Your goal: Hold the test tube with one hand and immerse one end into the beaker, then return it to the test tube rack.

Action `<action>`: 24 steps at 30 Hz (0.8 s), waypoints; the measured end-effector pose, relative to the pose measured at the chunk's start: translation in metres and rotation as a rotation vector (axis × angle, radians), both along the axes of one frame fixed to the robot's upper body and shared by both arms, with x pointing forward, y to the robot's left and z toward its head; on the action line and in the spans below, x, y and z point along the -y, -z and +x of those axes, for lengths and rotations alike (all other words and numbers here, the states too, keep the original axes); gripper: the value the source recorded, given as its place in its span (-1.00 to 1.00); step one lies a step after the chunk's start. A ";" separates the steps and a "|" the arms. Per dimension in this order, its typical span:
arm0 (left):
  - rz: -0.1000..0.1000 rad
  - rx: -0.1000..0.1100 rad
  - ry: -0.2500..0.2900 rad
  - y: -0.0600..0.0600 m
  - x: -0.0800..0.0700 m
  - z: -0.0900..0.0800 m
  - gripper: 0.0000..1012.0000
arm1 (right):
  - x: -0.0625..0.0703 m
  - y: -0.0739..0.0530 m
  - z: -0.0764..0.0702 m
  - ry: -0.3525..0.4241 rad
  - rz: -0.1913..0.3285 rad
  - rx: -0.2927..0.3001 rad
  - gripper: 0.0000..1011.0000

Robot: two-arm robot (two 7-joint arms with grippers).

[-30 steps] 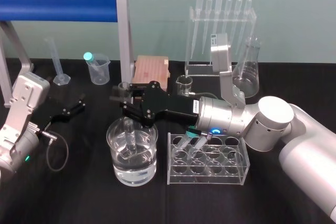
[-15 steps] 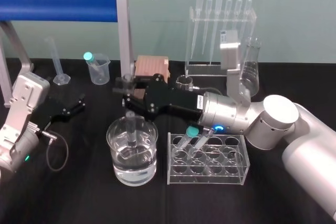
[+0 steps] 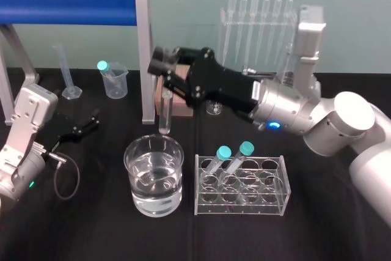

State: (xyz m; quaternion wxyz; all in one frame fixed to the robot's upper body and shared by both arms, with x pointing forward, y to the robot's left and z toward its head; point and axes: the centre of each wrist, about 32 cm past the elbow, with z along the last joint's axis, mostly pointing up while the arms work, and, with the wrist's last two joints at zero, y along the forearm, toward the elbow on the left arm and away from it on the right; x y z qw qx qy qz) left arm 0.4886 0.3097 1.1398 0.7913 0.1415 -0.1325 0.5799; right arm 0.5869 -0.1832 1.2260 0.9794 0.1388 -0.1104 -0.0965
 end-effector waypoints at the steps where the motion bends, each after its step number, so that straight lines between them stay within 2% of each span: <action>1: 0.000 0.000 0.000 0.000 0.000 0.000 0.98 | 0.001 -0.002 0.000 0.003 0.007 0.006 -0.52; 7: 0.000 0.000 0.000 0.000 0.000 0.000 0.98 | 0.020 -0.021 -0.007 0.068 0.050 0.067 -0.52; 10: 0.000 0.000 0.000 0.000 0.000 0.000 0.98 | 0.029 -0.025 -0.011 0.104 0.055 0.077 -0.52; 12: 0.000 0.000 0.000 0.000 0.000 0.000 0.98 | 0.041 -0.027 -0.018 0.153 0.058 0.082 -0.52; 15: 0.000 0.000 0.000 0.000 0.000 0.000 0.98 | 0.063 -0.029 -0.034 0.236 0.055 0.073 -0.52; 16: 0.000 0.000 0.000 0.000 0.000 0.000 0.98 | 0.063 -0.029 -0.034 0.236 0.055 0.073 -0.52; 17: 0.000 0.000 0.000 0.000 0.000 0.000 0.98 | 0.072 -0.029 -0.043 0.269 0.053 0.065 -0.52; 20: 0.000 0.000 0.000 0.000 0.000 0.000 0.98 | 0.088 -0.028 -0.060 0.334 0.044 0.042 -0.52; 23: 0.000 0.000 0.000 0.000 0.000 0.000 0.98 | 0.099 -0.026 -0.074 0.377 0.034 0.021 -0.52; 24: 0.000 0.000 0.000 0.000 0.000 0.000 0.98 | 0.105 -0.026 -0.082 0.405 0.028 0.007 -0.52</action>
